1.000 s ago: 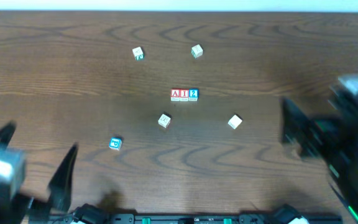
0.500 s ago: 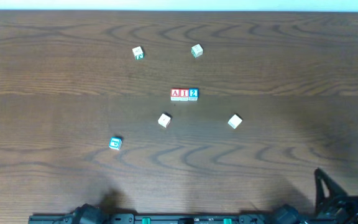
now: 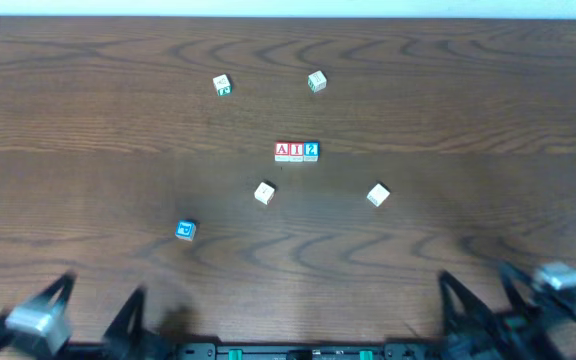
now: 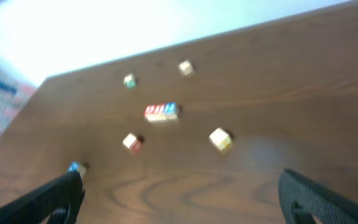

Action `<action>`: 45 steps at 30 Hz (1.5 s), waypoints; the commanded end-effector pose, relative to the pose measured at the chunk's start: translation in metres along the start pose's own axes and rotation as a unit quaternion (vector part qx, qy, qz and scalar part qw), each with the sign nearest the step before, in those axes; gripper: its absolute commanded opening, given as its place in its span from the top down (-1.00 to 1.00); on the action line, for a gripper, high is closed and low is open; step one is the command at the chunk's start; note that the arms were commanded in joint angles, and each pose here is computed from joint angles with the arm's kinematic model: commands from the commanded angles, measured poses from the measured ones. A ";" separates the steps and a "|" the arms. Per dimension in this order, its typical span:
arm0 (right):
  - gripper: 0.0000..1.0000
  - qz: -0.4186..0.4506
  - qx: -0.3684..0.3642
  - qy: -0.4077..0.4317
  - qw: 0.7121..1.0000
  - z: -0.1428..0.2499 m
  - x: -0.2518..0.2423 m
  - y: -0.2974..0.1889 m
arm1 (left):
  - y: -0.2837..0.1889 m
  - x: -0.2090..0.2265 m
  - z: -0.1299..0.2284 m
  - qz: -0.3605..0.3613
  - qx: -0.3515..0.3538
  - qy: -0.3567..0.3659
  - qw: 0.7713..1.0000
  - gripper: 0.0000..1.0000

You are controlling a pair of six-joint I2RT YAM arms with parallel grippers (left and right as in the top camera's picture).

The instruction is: Spell out Ai2

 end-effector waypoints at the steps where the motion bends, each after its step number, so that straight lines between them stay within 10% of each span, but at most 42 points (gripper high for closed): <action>1: -0.99 -0.046 0.043 -0.061 0.996 0.016 0.000 0.034 | 0.047 -0.007 0.019 0.005 0.023 0.017 1.000 -0.91; 18: -0.99 -0.013 0.008 -0.125 0.992 0.082 -0.060 0.147 | 0.178 -0.010 0.112 -0.112 -0.063 0.019 0.991 -0.91; 45: -0.99 0.064 -0.046 -0.042 0.996 0.110 -0.099 0.175 | 0.194 -0.003 0.207 -0.186 0.084 0.001 0.979 -0.91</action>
Point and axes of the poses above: each gripper's point midway between its finger pads, its own y axis out along the fingers, its own x axis along the line the jaws close on, z = x × y, the point moved 10 cm from there along -y, back along the fingers, and after that the axes turned 15 degrees about y, right-handed, at the moved point
